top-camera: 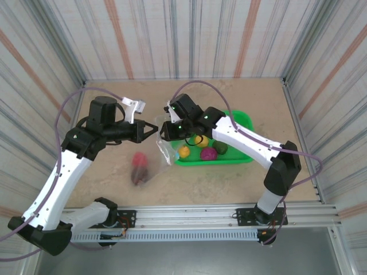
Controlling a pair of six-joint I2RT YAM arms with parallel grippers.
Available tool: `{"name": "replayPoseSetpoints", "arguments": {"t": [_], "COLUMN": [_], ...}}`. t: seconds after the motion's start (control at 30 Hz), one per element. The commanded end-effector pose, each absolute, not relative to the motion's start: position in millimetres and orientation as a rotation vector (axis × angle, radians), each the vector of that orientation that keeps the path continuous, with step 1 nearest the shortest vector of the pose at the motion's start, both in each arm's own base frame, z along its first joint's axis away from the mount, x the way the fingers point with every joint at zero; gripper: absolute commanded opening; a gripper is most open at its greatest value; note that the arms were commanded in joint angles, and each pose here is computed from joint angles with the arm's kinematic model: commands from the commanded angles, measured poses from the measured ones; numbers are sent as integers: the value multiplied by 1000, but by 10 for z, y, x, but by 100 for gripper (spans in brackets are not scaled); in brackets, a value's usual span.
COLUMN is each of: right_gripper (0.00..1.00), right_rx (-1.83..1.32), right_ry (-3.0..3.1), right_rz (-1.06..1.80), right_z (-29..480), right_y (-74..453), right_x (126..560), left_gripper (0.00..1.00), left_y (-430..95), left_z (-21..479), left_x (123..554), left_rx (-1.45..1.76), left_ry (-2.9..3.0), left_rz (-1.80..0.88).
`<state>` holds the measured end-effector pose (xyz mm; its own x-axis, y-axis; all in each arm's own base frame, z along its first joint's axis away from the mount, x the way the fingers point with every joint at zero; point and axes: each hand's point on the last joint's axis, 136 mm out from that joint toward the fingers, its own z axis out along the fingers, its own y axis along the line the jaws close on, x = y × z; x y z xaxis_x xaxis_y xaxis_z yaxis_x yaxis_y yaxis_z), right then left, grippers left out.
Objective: Place the food in the zip-top bag and seal the zipper
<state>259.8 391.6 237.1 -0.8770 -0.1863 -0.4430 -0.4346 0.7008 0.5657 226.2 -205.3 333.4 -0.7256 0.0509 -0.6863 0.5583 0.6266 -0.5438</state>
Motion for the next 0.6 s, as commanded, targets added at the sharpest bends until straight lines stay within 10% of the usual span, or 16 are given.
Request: {"name": "replayPoseSetpoints", "arguments": {"t": [0.0, 0.3, 0.57], "right_gripper": [25, 2, 31], "right_rx": [-474, -400, -327], "right_ry": [2451, 2282, 2234], "right_rz": [1075, 1078, 997], "right_z": [2727, 3327, 3588], "right_y": [3889, 3630, 3148], "right_x": [2572, 2746, 2885], "left_gripper": [0, 0, 0], "left_y": [-2009, -1979, -2082], "left_z": [3529, 3516, 3266], "left_x": [2244, 2418, 2440], "left_rx": [534, 570, 601], "left_ry": [2150, 2164, 2217], "left_rz": [-959, -829, -754]}}
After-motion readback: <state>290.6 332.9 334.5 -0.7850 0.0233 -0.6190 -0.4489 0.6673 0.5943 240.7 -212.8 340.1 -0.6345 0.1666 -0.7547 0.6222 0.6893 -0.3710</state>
